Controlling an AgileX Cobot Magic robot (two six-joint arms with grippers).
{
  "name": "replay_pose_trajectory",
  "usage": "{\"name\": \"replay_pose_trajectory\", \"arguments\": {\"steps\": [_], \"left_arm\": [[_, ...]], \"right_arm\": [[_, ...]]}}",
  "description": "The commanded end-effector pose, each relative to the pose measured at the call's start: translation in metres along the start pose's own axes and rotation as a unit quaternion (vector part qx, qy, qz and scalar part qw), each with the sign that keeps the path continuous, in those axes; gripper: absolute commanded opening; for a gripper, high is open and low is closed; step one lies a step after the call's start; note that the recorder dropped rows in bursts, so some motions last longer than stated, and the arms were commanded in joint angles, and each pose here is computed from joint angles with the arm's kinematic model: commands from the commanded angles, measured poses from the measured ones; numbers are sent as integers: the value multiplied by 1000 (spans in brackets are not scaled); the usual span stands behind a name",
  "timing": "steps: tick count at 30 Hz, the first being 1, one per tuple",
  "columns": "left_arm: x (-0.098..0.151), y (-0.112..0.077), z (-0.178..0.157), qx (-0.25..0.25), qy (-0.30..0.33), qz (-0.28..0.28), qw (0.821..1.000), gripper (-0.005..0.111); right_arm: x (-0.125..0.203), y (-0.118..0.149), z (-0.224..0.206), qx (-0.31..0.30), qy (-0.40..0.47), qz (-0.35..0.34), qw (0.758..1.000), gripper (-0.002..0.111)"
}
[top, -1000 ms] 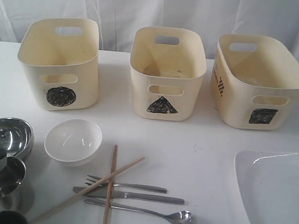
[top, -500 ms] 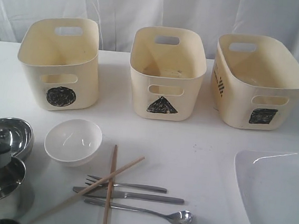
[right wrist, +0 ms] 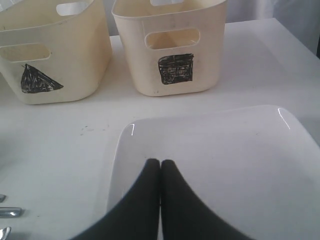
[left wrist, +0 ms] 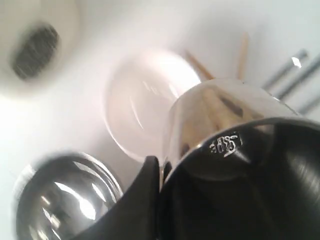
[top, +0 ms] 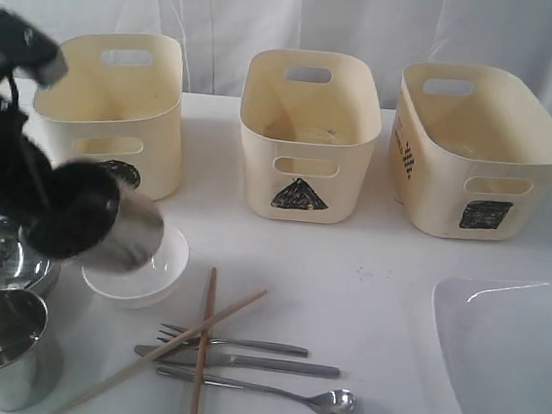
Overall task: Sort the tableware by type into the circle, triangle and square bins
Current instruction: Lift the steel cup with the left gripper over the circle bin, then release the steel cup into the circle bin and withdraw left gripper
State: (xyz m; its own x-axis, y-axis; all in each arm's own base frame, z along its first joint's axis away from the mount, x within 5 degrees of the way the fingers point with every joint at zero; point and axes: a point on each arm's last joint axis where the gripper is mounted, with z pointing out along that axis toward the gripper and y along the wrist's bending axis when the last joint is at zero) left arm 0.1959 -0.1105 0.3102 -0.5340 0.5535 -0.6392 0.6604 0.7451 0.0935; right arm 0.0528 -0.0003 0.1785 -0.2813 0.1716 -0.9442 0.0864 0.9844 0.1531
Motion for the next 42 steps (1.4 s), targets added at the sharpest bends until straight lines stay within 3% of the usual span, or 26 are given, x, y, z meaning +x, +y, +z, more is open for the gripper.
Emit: {"name": "replay_pose_trajectory", "arguments": {"steps": [1,3,7,10,13,15,18,21,23,26,28,31,42], "left_arm": [[-49,20,-29,-90,-179,34,979,0],[-64,35,-38,-124,-233,12,964,0],[-75,79,-27,-178,-234,-30,955,0],[-75,119,4,-205,-215,-80,951,0],[-76,158,44,-235,-245,-123,932,0],[-79,170,72,-230,-246,-144,931,0],[-78,174,101,-224,-253,-157,928,0],[-81,182,117,-242,-298,-140,913,0],[-81,185,132,-237,-257,-102,931,3],[-84,188,147,-221,-180,-83,955,30],[-90,189,146,-223,-186,-80,954,53],[-96,191,142,-223,-208,-100,947,68],[-98,190,135,-213,-206,-145,944,69]], "right_arm": [[-2,0,0,-1,-8,-1,1000,0],[-2,0,0,-1,-8,-1,1000,0],[-2,0,0,-1,-8,-1,1000,0],[-2,0,0,-1,-8,-1,1000,0],[-2,0,0,-1,-8,-1,1000,0],[-2,0,0,-1,-8,-1,1000,0],[-2,0,0,-1,-8,-1,1000,0],[-2,0,0,-1,-8,8,1000,0],[-2,0,0,-1,-8,8,1000,0],[-2,0,0,-1,-8,8,1000,0],[-2,0,0,-1,-8,8,1000,0],[-2,0,0,-1,-8,8,1000,0],[-2,0,0,-1,-8,8,1000,0]]}}
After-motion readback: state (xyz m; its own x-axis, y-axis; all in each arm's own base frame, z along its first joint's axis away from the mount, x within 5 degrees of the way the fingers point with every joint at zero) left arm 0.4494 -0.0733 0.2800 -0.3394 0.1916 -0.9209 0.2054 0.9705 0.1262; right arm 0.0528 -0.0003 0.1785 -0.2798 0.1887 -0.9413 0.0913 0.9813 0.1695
